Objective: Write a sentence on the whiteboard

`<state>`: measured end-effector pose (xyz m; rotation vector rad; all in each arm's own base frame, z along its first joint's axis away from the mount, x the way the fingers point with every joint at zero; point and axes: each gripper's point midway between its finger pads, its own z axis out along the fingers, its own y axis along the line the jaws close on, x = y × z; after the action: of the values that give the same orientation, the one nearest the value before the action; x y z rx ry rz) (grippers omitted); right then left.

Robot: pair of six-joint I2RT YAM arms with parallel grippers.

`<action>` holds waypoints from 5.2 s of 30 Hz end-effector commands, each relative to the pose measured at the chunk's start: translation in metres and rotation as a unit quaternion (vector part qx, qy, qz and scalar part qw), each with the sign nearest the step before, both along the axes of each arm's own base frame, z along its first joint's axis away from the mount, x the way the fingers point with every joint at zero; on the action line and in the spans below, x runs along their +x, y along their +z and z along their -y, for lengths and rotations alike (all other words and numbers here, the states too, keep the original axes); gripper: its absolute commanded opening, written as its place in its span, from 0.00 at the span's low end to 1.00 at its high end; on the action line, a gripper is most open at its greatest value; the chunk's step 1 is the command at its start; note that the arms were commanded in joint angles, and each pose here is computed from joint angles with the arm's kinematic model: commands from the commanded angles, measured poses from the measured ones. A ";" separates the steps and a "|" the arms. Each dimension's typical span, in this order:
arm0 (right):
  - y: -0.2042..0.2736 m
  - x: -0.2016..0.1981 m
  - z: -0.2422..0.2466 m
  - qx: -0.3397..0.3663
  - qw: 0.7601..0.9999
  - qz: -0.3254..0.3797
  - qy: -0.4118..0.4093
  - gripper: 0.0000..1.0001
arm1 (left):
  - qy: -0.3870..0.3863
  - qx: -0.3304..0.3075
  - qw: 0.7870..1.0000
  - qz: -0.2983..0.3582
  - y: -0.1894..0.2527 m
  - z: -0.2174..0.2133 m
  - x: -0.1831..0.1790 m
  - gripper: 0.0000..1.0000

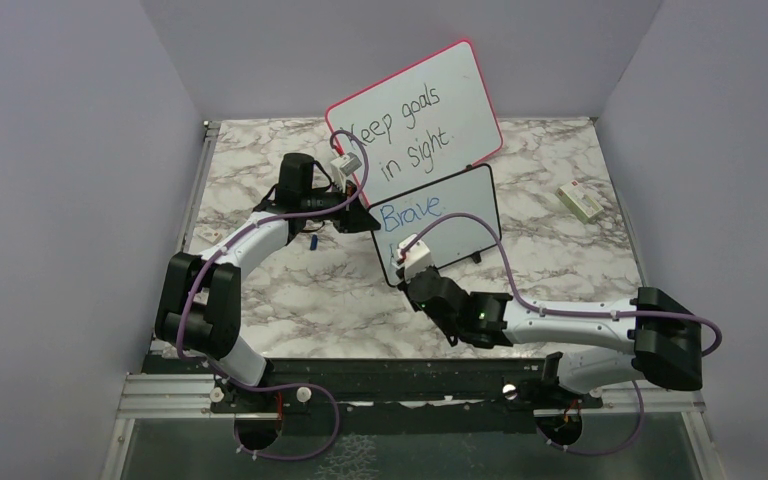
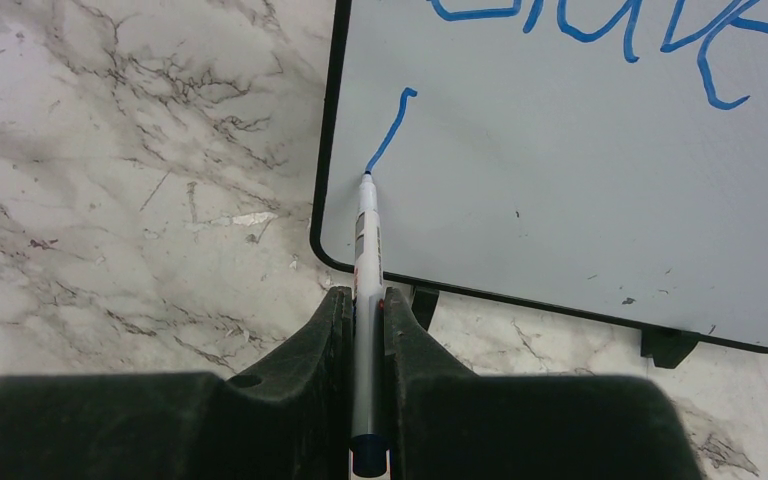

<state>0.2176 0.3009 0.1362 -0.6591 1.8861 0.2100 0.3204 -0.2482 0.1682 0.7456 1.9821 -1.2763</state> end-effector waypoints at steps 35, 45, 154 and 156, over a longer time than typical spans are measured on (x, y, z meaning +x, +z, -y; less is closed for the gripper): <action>0.014 0.014 0.006 0.027 0.998 0.044 -0.042 0.00 | 0.004 0.018 1.000 -0.009 -0.013 -0.002 -0.002 0.00; 0.010 0.015 0.014 0.019 0.997 0.041 -0.058 0.01 | 0.003 0.018 1.000 -0.010 -0.013 -0.001 -0.003 0.00; 0.012 0.022 0.038 0.040 0.994 0.039 -0.089 0.01 | 0.004 0.020 1.000 -0.011 -0.013 -0.001 -0.003 0.00; 0.014 0.023 0.036 0.045 0.994 0.040 -0.087 0.00 | 0.004 0.020 1.000 -0.011 -0.013 -0.001 -0.003 0.00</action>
<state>0.2316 0.2743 0.1409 -0.5027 1.8525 0.1865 0.3202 -0.2482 0.1681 0.7453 1.9834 -1.2771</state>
